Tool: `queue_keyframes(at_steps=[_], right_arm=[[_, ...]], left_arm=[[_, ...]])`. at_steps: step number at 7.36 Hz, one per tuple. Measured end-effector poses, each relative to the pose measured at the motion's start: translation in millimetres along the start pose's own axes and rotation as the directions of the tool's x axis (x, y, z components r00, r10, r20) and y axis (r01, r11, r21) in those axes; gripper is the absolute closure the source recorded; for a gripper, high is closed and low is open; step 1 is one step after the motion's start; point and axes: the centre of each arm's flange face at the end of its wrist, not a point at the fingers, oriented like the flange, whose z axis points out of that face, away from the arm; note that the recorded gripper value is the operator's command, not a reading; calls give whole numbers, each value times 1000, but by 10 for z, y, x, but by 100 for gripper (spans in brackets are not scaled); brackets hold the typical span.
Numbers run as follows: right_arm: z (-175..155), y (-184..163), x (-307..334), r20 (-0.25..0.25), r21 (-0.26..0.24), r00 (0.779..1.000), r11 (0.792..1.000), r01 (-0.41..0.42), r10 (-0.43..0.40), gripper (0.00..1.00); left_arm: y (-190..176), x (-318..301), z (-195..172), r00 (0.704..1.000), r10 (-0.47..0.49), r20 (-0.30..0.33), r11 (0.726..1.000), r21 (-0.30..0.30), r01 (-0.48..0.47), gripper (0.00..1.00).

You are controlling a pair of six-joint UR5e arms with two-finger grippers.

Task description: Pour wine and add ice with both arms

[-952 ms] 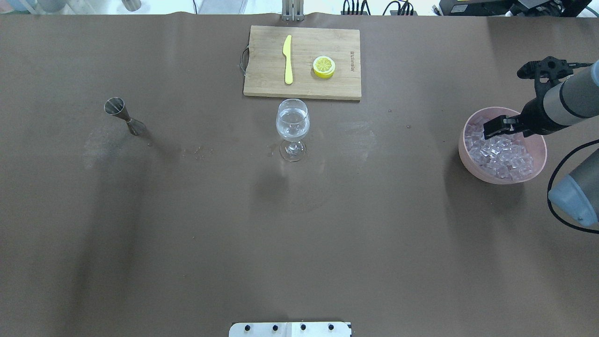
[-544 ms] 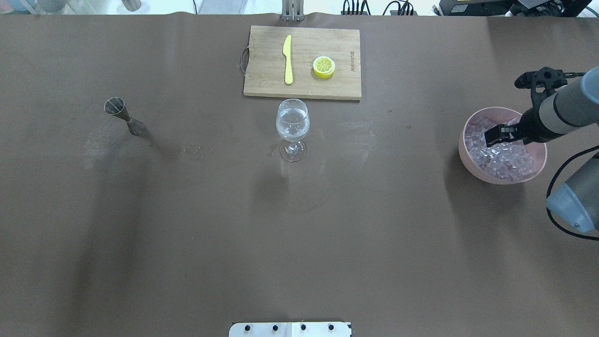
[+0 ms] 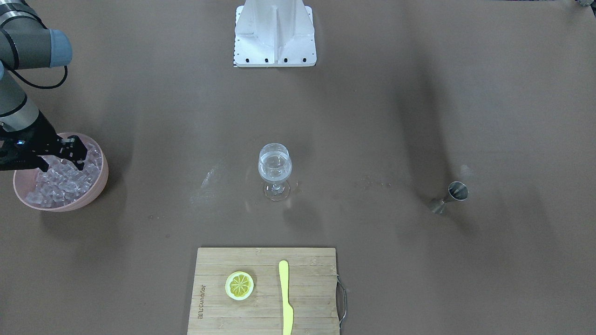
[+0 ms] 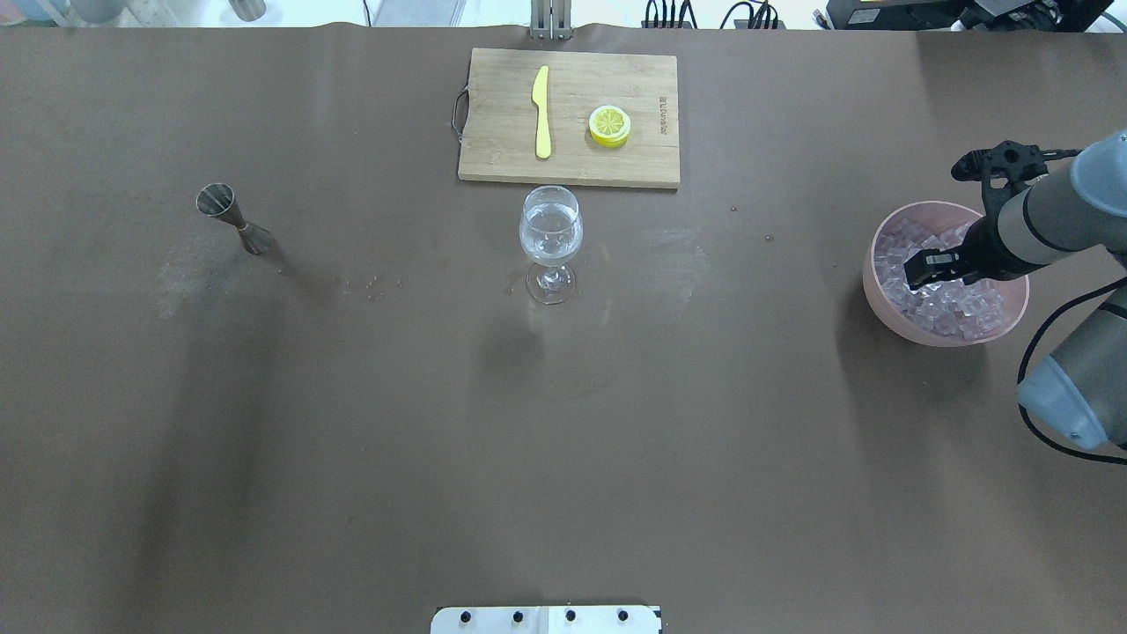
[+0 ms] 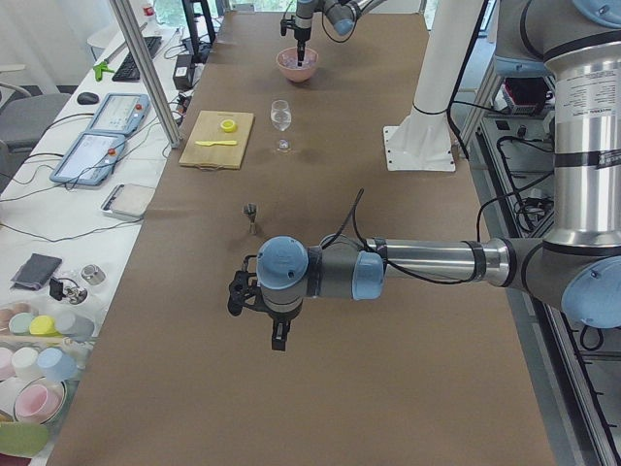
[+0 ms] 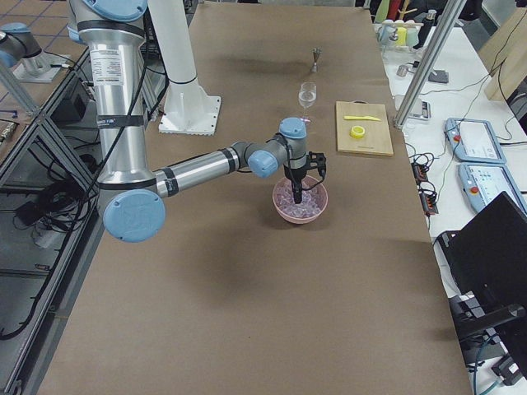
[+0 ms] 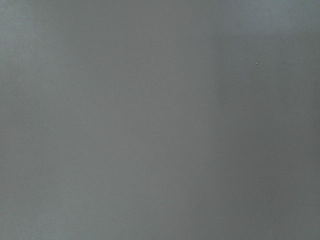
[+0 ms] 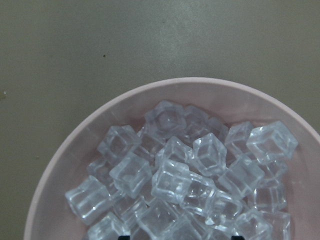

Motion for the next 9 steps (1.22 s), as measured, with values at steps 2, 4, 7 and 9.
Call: queue_keyframes(at_steps=[2, 4, 7, 9], right_arm=[[10, 9, -17, 0, -1, 1000, 1000, 4, -4, 57], [12, 7, -20, -2, 0, 1000, 1000, 7, -7, 77], [-56, -13, -71, 5, 15, 1000, 1000, 17, -17, 88], [-444, -43, -286, 56, 76, 997, 996, 42, -46, 98]], left_arm=[[-5, -5, 0, 1000, 7, 1, 1000, 7, -7, 1], [-5, -9, 3, 1000, 8, 1, 1000, 7, -8, 1], [-5, -10, 4, 1000, 8, 1, 1000, 7, -8, 1], [-4, -12, 2, 1000, 7, 1, 1000, 8, -7, 1]])
